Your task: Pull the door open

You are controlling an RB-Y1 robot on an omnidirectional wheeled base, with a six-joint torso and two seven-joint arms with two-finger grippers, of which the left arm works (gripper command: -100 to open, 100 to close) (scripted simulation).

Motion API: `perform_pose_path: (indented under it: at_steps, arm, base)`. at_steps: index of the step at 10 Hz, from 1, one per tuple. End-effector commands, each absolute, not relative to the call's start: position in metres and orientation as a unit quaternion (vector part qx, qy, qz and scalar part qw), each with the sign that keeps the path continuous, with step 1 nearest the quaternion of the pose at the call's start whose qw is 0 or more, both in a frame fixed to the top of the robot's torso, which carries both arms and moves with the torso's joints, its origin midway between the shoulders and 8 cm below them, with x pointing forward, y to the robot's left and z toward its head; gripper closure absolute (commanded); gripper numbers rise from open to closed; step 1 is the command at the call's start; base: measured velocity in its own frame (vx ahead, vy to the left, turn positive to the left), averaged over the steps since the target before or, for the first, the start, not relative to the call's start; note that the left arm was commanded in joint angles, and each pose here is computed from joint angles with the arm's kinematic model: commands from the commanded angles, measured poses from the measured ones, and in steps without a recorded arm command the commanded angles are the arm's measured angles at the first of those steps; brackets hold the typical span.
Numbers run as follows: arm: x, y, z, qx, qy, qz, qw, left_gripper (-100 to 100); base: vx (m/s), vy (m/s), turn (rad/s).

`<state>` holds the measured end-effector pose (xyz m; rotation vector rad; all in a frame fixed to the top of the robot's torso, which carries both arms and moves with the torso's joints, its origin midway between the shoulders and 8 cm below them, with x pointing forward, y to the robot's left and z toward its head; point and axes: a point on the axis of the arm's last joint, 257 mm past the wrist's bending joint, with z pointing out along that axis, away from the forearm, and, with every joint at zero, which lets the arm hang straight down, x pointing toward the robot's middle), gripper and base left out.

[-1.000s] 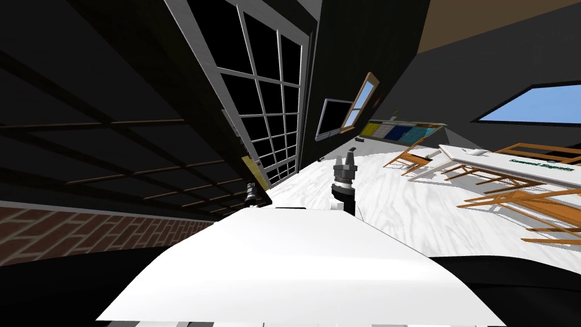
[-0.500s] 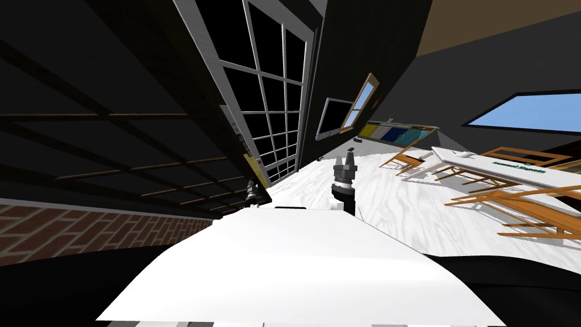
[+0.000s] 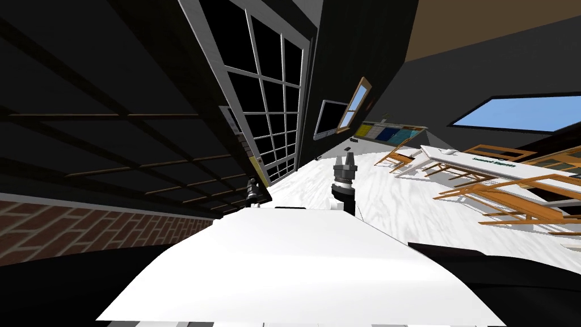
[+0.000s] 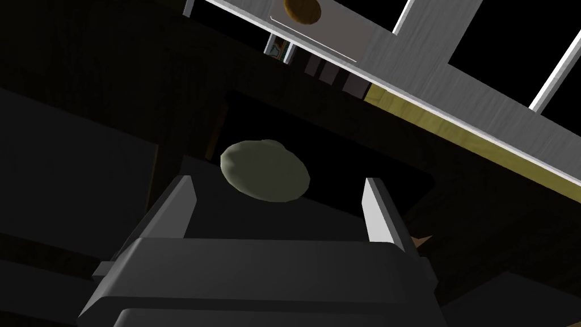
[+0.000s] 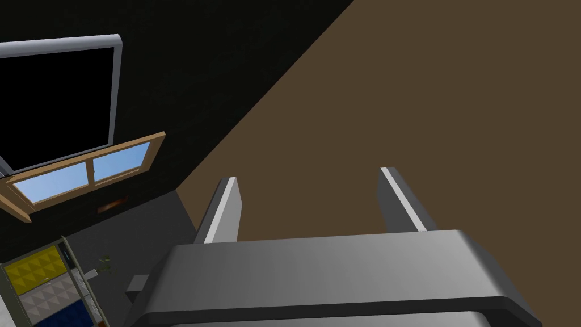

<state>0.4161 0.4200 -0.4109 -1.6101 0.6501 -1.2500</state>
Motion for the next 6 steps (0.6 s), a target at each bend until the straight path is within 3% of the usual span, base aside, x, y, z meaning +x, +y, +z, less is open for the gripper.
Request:
perform_pose_path:
  at_steps: [1,6]
  arm:
    - [0.4177,0.4194,-0.4101,-0.668,0.245,-0.526,0.467,-100]
    - [0.4223,0.4175,-0.4078,-0.684,0.188,-0.557,0.433,-100]
  base:
    - [-0.05,0.018,-0.04]
    - [-0.067,0.021,-0.059]
